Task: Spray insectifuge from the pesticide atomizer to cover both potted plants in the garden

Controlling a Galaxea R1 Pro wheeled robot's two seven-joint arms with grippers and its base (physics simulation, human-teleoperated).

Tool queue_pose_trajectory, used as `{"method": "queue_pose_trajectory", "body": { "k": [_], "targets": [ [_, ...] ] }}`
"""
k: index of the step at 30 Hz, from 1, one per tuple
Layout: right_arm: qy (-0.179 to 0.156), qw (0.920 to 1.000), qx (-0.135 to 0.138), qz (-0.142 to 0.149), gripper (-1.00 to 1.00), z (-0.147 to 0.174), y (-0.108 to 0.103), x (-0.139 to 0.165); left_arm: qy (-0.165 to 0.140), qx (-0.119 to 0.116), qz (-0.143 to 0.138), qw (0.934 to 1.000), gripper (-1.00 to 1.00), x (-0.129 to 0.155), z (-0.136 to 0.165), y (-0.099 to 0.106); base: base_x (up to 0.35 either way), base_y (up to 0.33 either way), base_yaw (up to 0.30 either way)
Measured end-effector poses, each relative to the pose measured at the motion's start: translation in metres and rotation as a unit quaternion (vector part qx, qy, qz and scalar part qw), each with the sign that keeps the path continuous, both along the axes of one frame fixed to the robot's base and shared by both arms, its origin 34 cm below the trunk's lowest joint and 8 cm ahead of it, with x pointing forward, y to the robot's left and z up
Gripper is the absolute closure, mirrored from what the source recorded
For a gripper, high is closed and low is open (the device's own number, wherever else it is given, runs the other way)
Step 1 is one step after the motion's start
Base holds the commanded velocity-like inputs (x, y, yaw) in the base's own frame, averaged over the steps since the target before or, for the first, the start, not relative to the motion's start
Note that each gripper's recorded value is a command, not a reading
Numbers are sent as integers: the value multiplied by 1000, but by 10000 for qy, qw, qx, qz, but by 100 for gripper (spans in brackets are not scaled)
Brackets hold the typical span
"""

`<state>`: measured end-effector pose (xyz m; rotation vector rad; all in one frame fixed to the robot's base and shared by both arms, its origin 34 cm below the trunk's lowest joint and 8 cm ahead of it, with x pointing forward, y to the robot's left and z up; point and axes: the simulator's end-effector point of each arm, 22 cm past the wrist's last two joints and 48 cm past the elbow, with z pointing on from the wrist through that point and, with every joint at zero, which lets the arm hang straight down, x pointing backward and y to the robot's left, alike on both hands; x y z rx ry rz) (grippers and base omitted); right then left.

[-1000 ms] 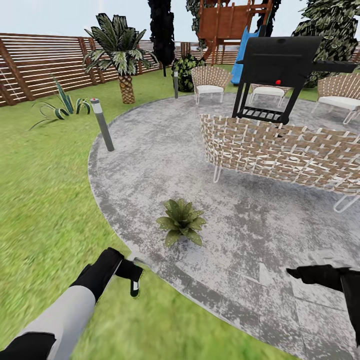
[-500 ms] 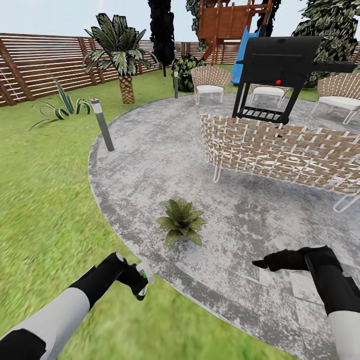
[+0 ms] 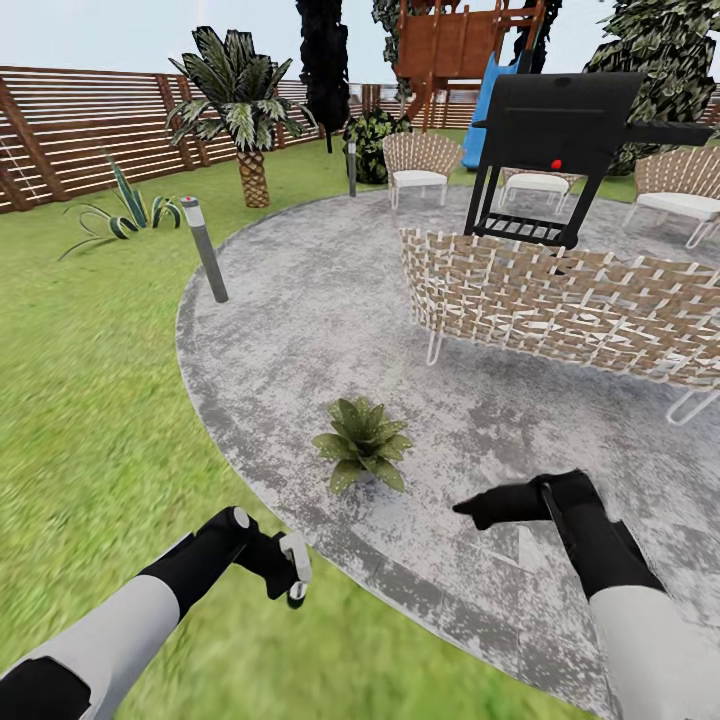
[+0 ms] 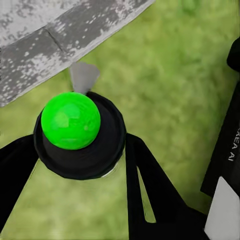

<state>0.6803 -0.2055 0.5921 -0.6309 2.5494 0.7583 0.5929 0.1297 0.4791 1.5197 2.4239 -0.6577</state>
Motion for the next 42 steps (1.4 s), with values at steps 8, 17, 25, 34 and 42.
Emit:
{"method": "queue_pose_trajectory", "body": {
  "k": [8,17,25,34,42],
  "targets": [
    [33,9980,40,631,100,-2,51,-14,-277,-250,-255,9990,100,5,5,-9,0,0,0],
    [-154,9956,446,811,100,18,106,-12,-391,-174,-636,9971,100,1,3,-24,0,0,0],
    [-184,9935,532,990,100,23,130,-16,-144,-72,-792,9967,100,-12,6,-57,0,0,0],
    [-183,9912,477,1221,100,22,142,-24,-165,-324,-890,9954,100,-13,20,-100,0,0,0],
    [-185,9911,489,1226,100,22,143,-24,-190,-483,-935,9943,100,-14,31,-126,0,0,0]
  ]
}}
